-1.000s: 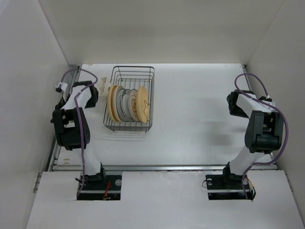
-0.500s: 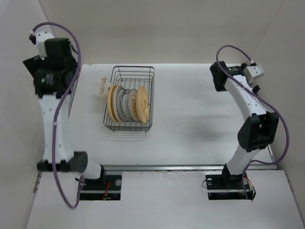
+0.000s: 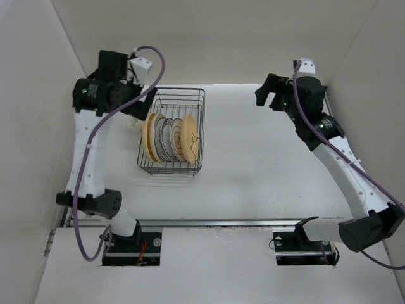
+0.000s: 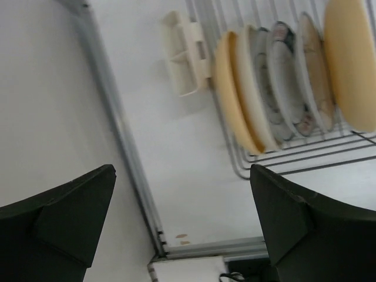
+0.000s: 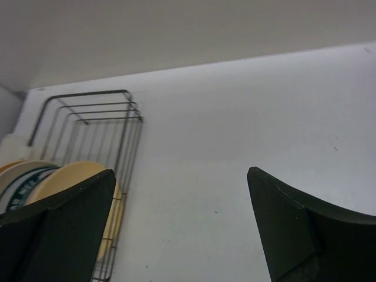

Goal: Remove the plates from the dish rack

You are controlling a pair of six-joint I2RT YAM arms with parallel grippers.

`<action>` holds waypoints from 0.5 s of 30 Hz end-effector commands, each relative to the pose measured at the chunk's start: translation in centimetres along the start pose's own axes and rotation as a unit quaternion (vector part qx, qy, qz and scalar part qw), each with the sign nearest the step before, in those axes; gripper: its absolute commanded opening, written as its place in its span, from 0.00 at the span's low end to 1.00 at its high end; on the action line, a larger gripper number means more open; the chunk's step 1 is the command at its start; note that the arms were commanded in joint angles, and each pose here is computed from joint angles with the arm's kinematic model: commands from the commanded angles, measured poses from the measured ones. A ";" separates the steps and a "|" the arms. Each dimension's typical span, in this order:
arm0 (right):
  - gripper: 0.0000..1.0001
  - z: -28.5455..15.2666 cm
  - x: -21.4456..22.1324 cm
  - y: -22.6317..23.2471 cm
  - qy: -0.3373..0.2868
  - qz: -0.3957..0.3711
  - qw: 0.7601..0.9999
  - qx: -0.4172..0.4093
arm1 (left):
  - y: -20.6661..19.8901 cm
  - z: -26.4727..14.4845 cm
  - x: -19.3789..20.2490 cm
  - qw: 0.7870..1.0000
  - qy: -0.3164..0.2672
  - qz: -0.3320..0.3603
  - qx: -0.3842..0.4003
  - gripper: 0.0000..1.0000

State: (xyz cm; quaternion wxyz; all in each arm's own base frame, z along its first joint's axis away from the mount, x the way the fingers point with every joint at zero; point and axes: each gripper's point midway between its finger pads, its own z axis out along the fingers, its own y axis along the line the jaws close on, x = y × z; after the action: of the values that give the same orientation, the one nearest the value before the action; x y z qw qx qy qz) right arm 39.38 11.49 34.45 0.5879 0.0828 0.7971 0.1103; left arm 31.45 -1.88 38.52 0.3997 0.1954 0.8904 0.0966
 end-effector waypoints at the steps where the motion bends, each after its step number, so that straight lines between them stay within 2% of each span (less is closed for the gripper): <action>1: 0.99 -0.2 -2.6 6.5 -0.033 -0.053 0.982 -0.176 | -5.6 1.0 -1.5 0.994 -0.006 -0.013 0.108 0.96; 2: 0.99 0.0 -2.3 6.1 -0.031 -0.053 0.984 -0.166 | -8.0 2.1 -2.2 0.991 0.002 -0.018 0.134 0.85; 3: 0.99 0.6 -1.3 5.8 -0.019 -0.055 0.985 -0.162 | -8.3 2.9 -2.5 0.991 0.005 -0.027 0.134 0.81; 4: 0.99 1.5 0.5 5.0 -0.002 -0.057 0.988 -0.144 | -10.2 3.4 -3.4 0.989 -0.002 -0.011 0.147 0.78; 7: 0.99 2.4 1.7 4.0 0.011 -0.041 0.992 -0.116 | -14.8 6.4 -3.6 0.986 0.034 0.038 0.156 0.77; 10: 0.99 2.9 3.3 2.7 0.024 -0.028 0.996 -0.086 | -17.3 9.1 -3.8 0.986 0.061 0.067 0.140 0.77; 12: 0.99 2.8 4.2 1.6 0.028 -0.022 0.997 -0.063 | -18.3 10.2 -3.6 0.986 0.076 0.062 0.135 0.78; 15: 0.99 2.5 6.5 0.7 0.048 -0.014 0.997 -0.055 | -18.4 12.5 -3.2 0.990 0.096 0.071 0.078 0.76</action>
State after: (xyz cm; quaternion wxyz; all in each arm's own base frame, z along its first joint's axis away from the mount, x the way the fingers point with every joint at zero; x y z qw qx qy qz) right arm 40.29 14.80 26.46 0.5298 0.0104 0.8356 0.1450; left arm 36.45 -21.14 25.48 0.2622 0.3243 0.9087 0.0175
